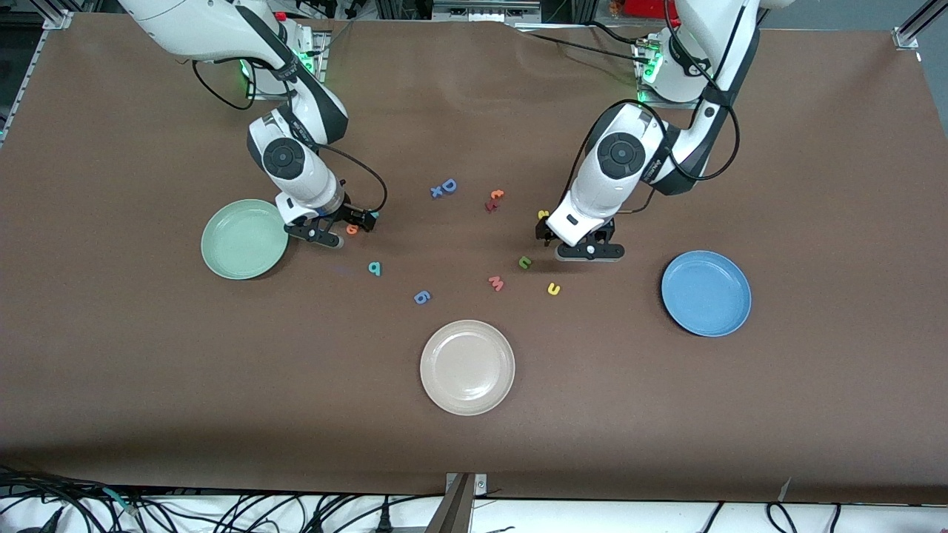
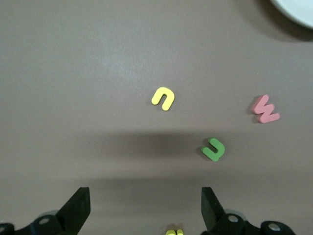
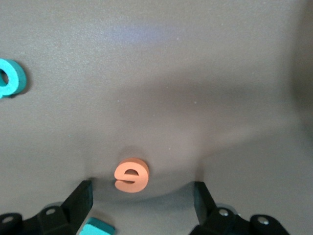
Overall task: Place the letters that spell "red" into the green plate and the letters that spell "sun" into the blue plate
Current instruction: 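Grasp the orange e with the right gripper while the left gripper grasps the 2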
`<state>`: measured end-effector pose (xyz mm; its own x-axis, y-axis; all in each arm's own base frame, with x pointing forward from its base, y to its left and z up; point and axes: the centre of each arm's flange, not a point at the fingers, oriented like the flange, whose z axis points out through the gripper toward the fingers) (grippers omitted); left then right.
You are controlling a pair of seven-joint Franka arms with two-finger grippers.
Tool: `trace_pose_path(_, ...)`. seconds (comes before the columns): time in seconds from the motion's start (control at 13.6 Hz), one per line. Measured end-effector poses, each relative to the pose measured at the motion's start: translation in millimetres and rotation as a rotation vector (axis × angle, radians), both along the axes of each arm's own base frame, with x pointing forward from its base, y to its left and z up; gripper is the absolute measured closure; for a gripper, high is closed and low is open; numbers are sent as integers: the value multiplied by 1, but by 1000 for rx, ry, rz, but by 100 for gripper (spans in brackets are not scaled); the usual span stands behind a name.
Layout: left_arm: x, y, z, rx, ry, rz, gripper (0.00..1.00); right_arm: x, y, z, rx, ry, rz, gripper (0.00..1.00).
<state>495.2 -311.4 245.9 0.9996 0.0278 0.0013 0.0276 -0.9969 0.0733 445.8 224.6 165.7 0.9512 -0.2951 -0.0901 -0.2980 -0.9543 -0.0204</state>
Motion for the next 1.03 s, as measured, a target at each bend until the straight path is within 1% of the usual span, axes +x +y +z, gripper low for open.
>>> trace_pose_path(0.37,-38,-7,-31,-4,-18,-25,0,3,3,4,5,-11,-2,60)
trace_pose_path(0.44,-48,-13,-36,-3,-16,-19,0,3,3,4,5,-11,-3,60)
trace_pose_path(0.59,-72,-34,-45,3,-3,-11,0,3,4,4,6,-12,-3,71)
trace_pose_path(0.66,-80,-43,-49,4,0,-10,0,3,3,4,5,-12,-4,76)
trace_pose_path(1.03,-91,-47,-80,18,17,-19,0,4,2,4,4,-12,-8,75)
